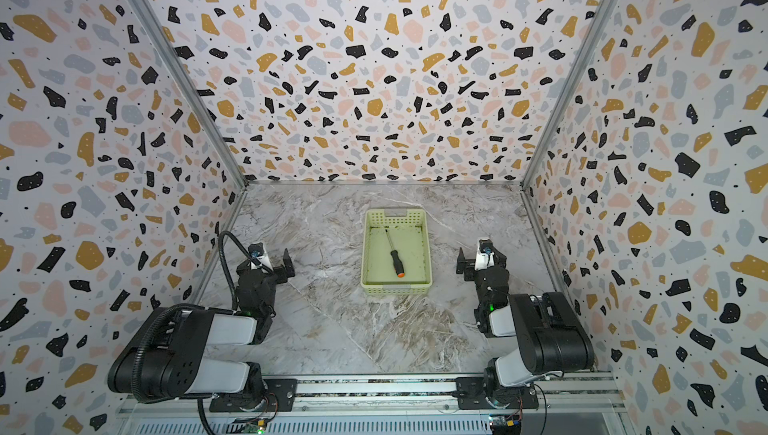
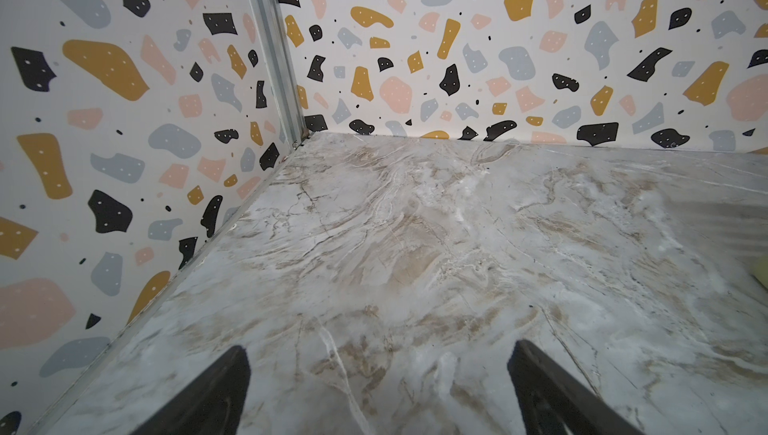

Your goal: Put the screwdriver in the bin

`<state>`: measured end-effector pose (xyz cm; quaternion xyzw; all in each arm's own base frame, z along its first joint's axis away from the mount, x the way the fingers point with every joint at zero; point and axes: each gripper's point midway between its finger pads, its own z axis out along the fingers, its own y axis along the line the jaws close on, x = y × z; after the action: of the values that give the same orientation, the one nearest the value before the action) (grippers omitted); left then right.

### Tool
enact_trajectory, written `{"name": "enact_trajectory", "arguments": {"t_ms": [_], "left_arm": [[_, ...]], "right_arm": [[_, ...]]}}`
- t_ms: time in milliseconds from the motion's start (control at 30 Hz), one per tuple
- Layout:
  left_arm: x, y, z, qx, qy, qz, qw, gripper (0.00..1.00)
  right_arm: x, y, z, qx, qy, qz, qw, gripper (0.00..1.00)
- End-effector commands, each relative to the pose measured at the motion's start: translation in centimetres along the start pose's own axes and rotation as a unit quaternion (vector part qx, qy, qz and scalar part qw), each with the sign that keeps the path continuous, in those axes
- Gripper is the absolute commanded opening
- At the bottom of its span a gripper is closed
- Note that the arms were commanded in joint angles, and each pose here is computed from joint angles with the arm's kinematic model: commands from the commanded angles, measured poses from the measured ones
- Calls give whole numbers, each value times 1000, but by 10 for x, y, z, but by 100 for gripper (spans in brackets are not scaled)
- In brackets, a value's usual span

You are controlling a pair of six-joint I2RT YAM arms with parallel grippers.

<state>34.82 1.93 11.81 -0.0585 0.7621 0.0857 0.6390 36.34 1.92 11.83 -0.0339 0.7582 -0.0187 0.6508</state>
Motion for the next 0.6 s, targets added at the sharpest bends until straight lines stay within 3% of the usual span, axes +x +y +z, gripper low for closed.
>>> {"name": "enact_trajectory", "arguments": {"t_ms": [0, 167, 333, 567], "left_arm": [[-16, -8, -1, 20, -30, 5, 999, 100], [-17, -15, -4, 46, -36, 13, 998, 100], [-15, 1, 2, -2, -25, -5, 1000, 100], [-15, 1, 2, -4, -25, -4, 1000, 99]], "right_arm": [[-6, -4, 4, 12, -6, -3, 1000, 99], [-5, -4, 4, 12, -5, -2, 1000, 99], [-6, -4, 4, 12, -6, -3, 1000, 99], [-5, -3, 5, 12, -4, -3, 1000, 99]]}}
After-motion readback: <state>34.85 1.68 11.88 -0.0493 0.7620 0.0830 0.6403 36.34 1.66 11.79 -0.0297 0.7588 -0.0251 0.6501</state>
